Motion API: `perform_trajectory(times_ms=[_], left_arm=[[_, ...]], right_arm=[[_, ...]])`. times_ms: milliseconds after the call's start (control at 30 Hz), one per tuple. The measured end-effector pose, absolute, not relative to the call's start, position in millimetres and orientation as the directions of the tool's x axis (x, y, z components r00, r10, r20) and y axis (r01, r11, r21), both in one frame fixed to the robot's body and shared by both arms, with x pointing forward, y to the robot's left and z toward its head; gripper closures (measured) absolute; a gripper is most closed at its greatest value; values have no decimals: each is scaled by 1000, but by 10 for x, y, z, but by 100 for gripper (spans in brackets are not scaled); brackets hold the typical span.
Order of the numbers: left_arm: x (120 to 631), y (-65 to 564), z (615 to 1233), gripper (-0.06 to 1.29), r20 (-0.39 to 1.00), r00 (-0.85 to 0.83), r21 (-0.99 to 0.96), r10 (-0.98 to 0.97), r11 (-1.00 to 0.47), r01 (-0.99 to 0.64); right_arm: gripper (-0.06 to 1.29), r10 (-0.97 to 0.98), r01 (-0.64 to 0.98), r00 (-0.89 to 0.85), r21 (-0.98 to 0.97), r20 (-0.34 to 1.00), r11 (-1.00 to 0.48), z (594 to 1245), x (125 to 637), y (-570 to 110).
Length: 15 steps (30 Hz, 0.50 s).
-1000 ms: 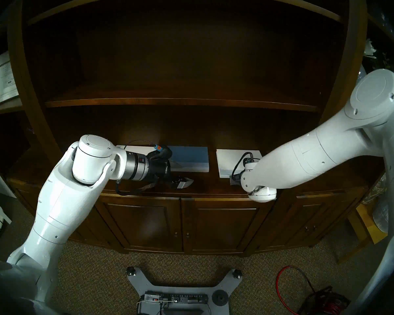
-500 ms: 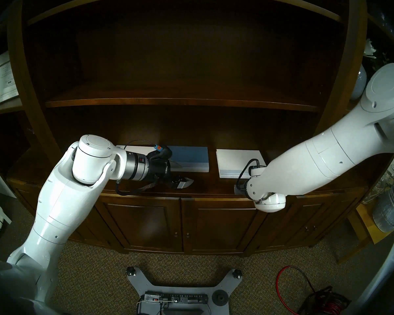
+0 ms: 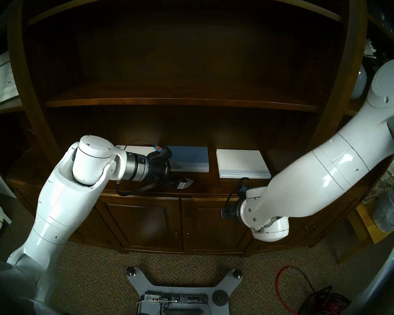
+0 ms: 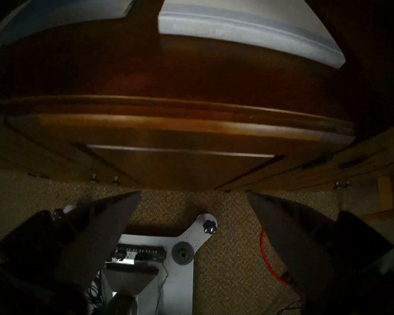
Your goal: Close the books and align them horizontally on the shelf
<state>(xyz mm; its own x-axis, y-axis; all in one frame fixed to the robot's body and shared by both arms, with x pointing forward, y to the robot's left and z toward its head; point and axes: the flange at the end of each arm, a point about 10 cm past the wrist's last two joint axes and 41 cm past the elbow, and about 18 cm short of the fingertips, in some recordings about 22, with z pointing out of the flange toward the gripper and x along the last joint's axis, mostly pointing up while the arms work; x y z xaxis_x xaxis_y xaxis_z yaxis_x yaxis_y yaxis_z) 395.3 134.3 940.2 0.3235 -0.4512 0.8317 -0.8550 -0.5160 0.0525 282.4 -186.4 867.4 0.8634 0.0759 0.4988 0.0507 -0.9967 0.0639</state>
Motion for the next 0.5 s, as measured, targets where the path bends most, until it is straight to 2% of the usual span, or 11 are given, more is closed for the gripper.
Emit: perform_trajectory(times_ms=[300,500], left_arm=[[3951,1343,9391,-3,831,326,55,-451,-516,-855],[3951,1343,9391,-3,831,326,55,-451,-516,-855]], right_arm=[[0,97,91,855,35,510,-995,8911,2487,-1722],[0,78,40,825,81,559,-996,9026,2489,-1844]])
